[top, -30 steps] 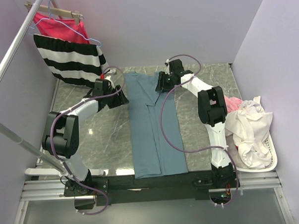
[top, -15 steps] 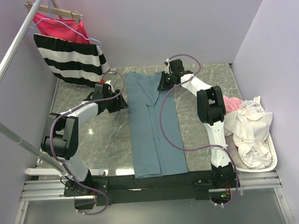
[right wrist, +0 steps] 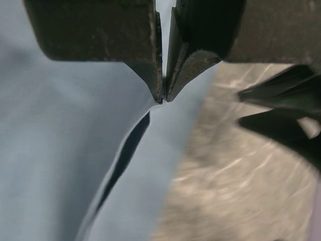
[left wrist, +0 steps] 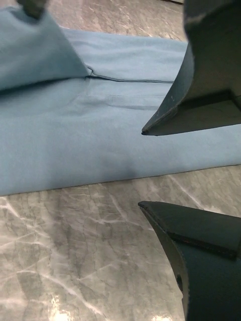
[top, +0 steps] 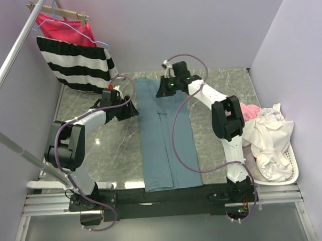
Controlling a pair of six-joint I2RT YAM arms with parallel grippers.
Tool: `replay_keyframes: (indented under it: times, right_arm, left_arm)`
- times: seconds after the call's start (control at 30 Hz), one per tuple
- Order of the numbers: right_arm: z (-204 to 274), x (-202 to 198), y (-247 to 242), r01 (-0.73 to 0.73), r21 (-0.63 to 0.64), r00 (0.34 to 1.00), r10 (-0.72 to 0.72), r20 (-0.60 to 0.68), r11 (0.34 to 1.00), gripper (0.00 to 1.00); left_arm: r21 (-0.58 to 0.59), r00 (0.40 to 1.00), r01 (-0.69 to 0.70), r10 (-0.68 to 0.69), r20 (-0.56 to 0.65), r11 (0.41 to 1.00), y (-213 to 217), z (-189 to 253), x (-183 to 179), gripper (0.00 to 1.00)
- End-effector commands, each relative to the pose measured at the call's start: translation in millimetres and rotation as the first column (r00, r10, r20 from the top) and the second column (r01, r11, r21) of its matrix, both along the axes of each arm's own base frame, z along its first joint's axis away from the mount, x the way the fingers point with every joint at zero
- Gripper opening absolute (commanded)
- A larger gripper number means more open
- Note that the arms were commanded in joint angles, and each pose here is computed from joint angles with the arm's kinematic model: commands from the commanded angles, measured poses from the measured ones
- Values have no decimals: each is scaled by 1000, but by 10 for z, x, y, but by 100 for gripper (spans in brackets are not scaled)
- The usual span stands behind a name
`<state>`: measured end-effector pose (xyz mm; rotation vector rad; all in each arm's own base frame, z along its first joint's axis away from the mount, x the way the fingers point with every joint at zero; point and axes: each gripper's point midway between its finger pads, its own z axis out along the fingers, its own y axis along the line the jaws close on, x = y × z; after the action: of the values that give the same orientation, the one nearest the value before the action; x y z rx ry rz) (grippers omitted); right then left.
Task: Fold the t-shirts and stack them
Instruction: Grab the bottom of the folded rectangular tshirt with both arms
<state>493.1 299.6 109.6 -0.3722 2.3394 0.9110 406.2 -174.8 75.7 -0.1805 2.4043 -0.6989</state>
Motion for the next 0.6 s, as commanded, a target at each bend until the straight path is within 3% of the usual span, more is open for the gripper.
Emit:
replay_keyframes:
  times: [0.0,0.07,0.1,0.2,0.3,0.57]
  right_arm:
    - [320,-280,483,-167,41,985,165,49,985,11]
    - [326,-334,619,-199,48,980,197,40,979,13]
    - [205,-411,679,-214,38,977,214,3,976,19]
    - [74,-455,677,-207,15,978,208,-33,978,57]
    - [49,-407,481,-132,-23,991,132,-14,991,65]
    - [204,5,-513,209,-138,976,-198,87,968,67]
  left_arm:
    - [-39,1000,21,-20,15,999,-93,-1,46,60]
    - [-37,1000,21,-21,8,999,-92,-33,43,60]
    - [-36,1000,21,-21,2,999,-90,-57,33,60]
    - [-31,1000,15,-15,-6,999,-75,-95,13,60]
    - [-25,1000,11,-12,-7,1000,-61,-101,1,60]
    - [-20,1000,6,-6,21,1000,-49,25,42,61]
